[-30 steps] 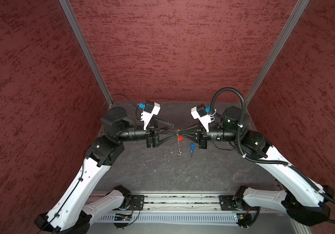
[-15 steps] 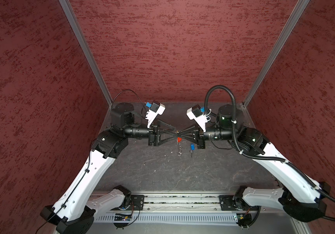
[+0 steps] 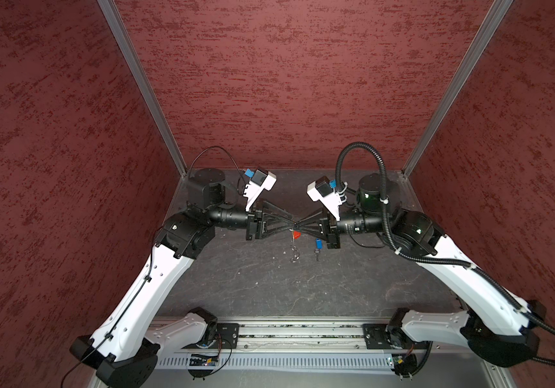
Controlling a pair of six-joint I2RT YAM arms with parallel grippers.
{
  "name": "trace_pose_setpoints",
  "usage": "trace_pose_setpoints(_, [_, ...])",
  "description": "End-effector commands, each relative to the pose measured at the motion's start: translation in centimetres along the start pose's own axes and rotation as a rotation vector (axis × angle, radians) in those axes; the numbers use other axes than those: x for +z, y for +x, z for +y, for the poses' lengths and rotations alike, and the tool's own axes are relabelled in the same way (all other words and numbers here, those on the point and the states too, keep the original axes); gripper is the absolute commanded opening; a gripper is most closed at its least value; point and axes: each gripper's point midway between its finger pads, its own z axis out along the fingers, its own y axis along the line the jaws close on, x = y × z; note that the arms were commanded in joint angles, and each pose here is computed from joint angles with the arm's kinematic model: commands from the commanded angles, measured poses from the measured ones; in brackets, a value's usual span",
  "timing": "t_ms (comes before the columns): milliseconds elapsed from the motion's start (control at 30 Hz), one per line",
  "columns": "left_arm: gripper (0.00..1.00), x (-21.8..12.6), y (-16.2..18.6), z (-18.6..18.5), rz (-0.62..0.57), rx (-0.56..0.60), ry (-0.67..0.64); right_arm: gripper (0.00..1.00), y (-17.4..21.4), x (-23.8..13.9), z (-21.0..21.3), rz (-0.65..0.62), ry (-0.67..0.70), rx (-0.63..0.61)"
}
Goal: Remove the keys from the keyring
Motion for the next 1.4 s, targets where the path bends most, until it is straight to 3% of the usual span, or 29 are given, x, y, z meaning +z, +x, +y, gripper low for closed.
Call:
trace_pose_setpoints(0, [0.35, 0.1, 0.0, -0.2, 0.016, 0.004, -0.001, 0.0, -2.0, -1.0, 1.2, -0.053, -0.011, -0.063])
trace_pose_setpoints(733, [0.09, 0.0, 0.4, -0.9, 0.025, 0.044, 0.001, 0.0, -2.3, -1.0, -0.2, -0.062, 0.07, -0.053])
trace_pose_setpoints(933, [0.07, -0.1, 0.2, -1.1, 0.002, 0.072, 0.0, 0.0, -2.4, -0.6, -0.9, -0.06, 0.088, -0.038])
trace_pose_setpoints(1033, [0.0, -0.1, -0.1, -0.8, -0.019, 0.086, -0.021, 0.0, -2.6, -0.5, -1.0, -0.069, 0.089, -0.038])
trace_pose_setpoints(1267, [0.0, -0.9, -0.9, -0.7, -0.121, 0.187, -0.078, 0.26, -3.9, -1.7, -0.7, -0.17, 0.118, -0.08])
trace_pose_setpoints(1367, [0.0, -1.2, -1.5, -1.0, -0.184, 0.235, -0.078, 0.33, -4.6, -2.4, -0.3, -0.249, 0.118, -0.108])
